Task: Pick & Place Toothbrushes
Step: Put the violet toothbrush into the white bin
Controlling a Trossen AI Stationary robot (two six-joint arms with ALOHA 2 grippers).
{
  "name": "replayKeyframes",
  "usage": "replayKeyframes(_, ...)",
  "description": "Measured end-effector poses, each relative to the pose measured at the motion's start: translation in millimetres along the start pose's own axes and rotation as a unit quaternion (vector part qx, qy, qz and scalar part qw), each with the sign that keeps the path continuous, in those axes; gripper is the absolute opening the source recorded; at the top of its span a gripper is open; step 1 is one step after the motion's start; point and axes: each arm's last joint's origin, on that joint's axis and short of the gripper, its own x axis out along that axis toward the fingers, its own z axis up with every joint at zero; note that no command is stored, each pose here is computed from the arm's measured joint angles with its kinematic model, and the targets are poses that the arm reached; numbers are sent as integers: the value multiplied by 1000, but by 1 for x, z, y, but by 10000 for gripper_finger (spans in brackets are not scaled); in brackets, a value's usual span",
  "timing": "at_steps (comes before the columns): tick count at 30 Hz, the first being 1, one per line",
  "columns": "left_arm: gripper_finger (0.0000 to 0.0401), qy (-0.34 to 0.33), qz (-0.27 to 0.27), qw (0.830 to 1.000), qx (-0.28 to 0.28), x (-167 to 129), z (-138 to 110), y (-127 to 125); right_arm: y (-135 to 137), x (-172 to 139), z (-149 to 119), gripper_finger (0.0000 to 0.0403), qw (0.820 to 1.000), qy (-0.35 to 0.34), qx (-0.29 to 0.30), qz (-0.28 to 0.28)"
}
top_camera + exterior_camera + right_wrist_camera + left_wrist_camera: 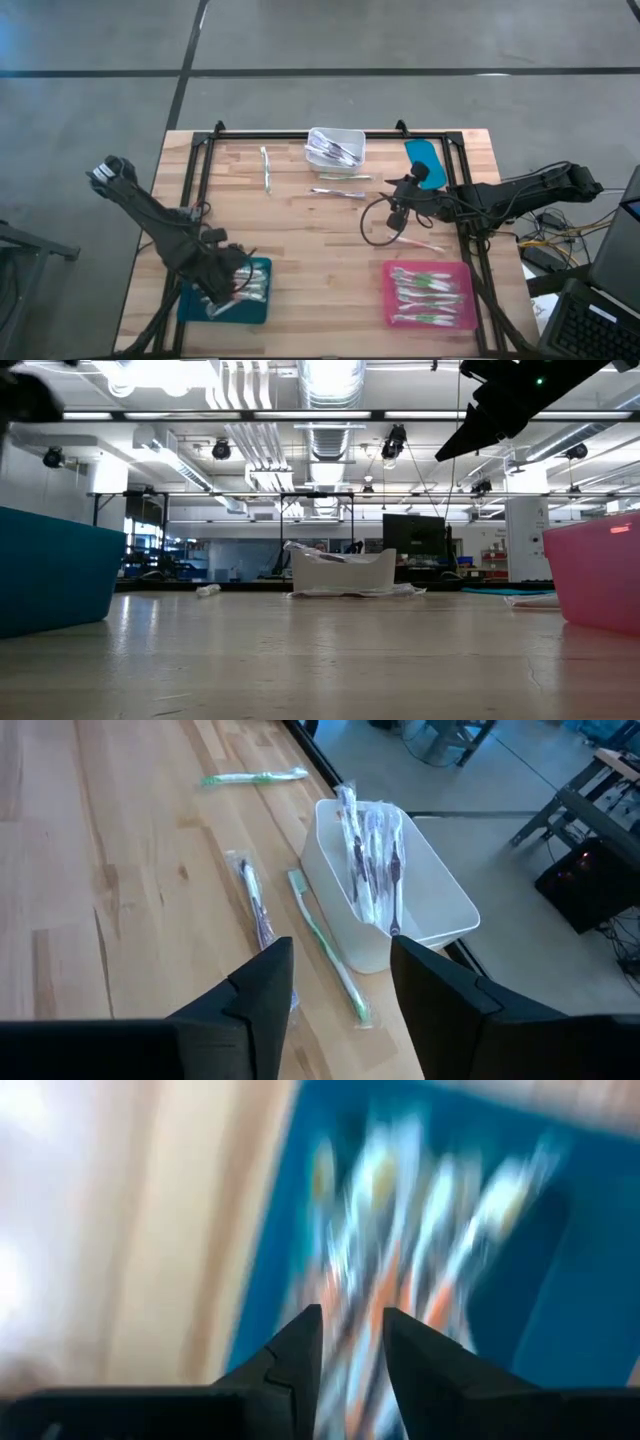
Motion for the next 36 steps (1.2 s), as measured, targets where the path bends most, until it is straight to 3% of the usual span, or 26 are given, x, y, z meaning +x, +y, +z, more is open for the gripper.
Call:
replayKeyframes(4,108,-111,29,993,-9,-20,15,-3,0,0,0,150,1000,-1,-2,0)
replayKeyframes(8,108,-222,63,973,-5,-45,28,-6,0,0,0,135,1000,-1,-1,0)
replayKeyframes(14,108,-370,159,915,25,-78,43,-5,0,0,0,118,1000,-1,26,2)
replayKeyframes(18,108,-429,215,877,18,-88,47,-3,1,1,-3,111,999,4,33,5)
replayKeyframes(20,108,-444,226,867,8,-89,47,-2,1,2,-6,109,999,7,36,5)
replayKeyframes(23,108,-434,232,871,3,-87,51,2,3,3,-11,113,999,14,43,14)
replayKeyframes(36,108,-253,179,946,-93,-52,88,53,9,11,-21,165,996,-29,78,40)
